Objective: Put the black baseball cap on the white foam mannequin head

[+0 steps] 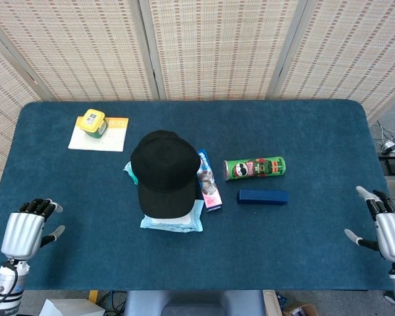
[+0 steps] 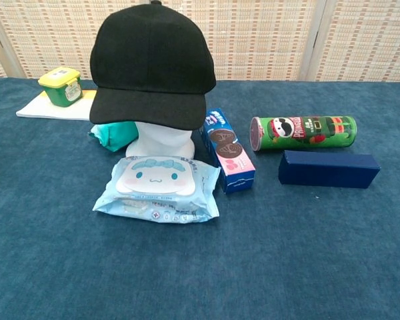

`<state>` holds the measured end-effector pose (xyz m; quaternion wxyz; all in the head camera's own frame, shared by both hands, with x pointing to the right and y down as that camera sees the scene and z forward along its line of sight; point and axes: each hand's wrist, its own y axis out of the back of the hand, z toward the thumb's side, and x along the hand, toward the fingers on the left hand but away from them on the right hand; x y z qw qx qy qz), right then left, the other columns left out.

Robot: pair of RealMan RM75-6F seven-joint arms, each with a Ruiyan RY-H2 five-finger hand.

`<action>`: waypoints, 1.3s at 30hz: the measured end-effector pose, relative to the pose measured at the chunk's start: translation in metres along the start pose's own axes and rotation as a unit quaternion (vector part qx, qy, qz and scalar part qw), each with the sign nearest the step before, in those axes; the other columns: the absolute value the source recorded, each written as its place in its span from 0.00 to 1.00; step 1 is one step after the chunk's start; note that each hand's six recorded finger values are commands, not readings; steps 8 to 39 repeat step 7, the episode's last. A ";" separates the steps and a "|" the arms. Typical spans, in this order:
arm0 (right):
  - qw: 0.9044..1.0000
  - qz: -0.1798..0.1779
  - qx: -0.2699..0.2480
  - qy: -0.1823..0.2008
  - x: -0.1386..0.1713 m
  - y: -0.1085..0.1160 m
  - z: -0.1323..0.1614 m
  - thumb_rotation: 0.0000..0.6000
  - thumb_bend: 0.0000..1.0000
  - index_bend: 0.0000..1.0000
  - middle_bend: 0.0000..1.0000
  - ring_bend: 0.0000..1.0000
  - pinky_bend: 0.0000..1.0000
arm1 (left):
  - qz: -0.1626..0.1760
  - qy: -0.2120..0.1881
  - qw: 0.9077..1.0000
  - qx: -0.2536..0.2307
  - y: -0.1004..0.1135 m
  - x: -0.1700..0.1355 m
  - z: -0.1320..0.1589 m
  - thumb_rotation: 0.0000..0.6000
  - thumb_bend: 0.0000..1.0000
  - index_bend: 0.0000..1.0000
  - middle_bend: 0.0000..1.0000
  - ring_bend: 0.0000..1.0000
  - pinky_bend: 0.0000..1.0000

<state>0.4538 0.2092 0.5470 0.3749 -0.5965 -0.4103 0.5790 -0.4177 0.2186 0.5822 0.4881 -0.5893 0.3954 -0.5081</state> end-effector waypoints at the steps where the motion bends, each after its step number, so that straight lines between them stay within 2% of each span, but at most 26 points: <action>1: 1.000 0.000 0.000 -0.001 0.000 0.000 0.000 1.00 0.00 0.15 0.27 0.15 0.45 | 0.001 0.000 1.000 -0.002 0.000 0.000 -0.001 1.00 0.00 0.49 0.49 0.39 0.52; 7: 1.000 0.009 0.002 -0.006 -0.005 -0.004 -0.002 1.00 0.00 0.15 0.27 0.16 0.45 | -0.005 0.004 1.000 -0.004 -0.002 0.002 -0.004 1.00 0.00 0.50 0.49 0.39 0.52; 39: 1.000 0.009 0.002 -0.006 -0.005 -0.004 -0.002 1.00 0.00 0.15 0.27 0.16 0.45 | -0.005 0.004 1.000 -0.004 -0.002 0.002 -0.004 1.00 0.00 0.50 0.49 0.39 0.52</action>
